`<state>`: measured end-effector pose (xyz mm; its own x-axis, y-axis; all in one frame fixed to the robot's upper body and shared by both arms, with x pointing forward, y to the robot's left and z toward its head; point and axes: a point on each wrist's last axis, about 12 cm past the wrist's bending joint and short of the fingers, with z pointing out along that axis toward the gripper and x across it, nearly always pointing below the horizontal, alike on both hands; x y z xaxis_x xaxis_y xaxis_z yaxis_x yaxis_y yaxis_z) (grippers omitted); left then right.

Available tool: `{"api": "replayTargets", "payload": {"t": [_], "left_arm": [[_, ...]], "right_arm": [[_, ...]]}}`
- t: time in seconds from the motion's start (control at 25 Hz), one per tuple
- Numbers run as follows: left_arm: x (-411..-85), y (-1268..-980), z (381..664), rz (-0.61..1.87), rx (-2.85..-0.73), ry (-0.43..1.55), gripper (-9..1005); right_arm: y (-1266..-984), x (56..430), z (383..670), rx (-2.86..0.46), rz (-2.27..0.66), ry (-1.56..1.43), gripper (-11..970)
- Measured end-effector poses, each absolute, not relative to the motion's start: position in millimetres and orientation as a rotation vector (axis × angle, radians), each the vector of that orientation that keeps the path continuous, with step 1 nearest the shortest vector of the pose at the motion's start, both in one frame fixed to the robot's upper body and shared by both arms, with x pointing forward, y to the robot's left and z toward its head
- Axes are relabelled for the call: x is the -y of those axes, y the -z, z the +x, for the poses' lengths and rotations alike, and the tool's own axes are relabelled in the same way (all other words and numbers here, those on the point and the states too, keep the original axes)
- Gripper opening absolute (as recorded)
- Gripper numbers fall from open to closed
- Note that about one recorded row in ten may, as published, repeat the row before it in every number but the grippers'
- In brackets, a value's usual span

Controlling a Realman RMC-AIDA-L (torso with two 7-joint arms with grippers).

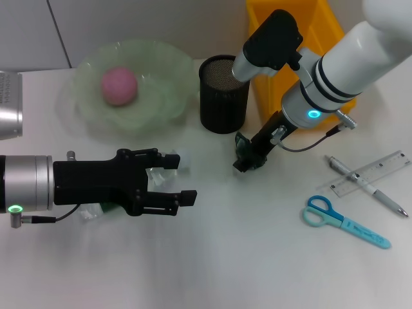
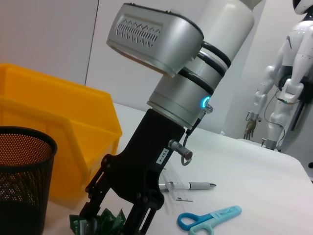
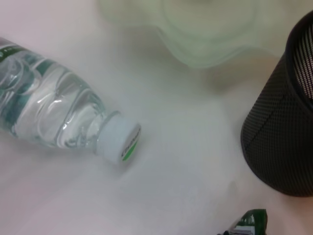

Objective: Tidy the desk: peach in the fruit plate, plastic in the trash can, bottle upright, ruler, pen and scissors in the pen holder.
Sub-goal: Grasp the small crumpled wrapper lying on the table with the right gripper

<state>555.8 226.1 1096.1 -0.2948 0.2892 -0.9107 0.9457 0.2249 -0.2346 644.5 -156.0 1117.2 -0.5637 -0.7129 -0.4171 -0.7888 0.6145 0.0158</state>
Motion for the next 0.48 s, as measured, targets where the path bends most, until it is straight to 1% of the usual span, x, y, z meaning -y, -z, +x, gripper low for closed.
{"api": "replayTargets", "payload": {"t": [0.36,0.44,0.48], "left_arm": [[-227.5,-1096.0,555.8,1.143,-1.738,1.086,847],[-227.8,-1096.1,555.9,1.142,-1.739,1.086,846],[-227.9,-1096.2,556.0,1.142,-1.739,1.085,846]], "right_arm": [[-1115.9,157.0,644.3,-2.471,-1.189,-0.291,705],[-1116.2,157.0,644.2,-2.472,-1.190,-0.293,485],[-1116.6,157.0,644.0,-2.473,-1.191,-0.296,458]]}}
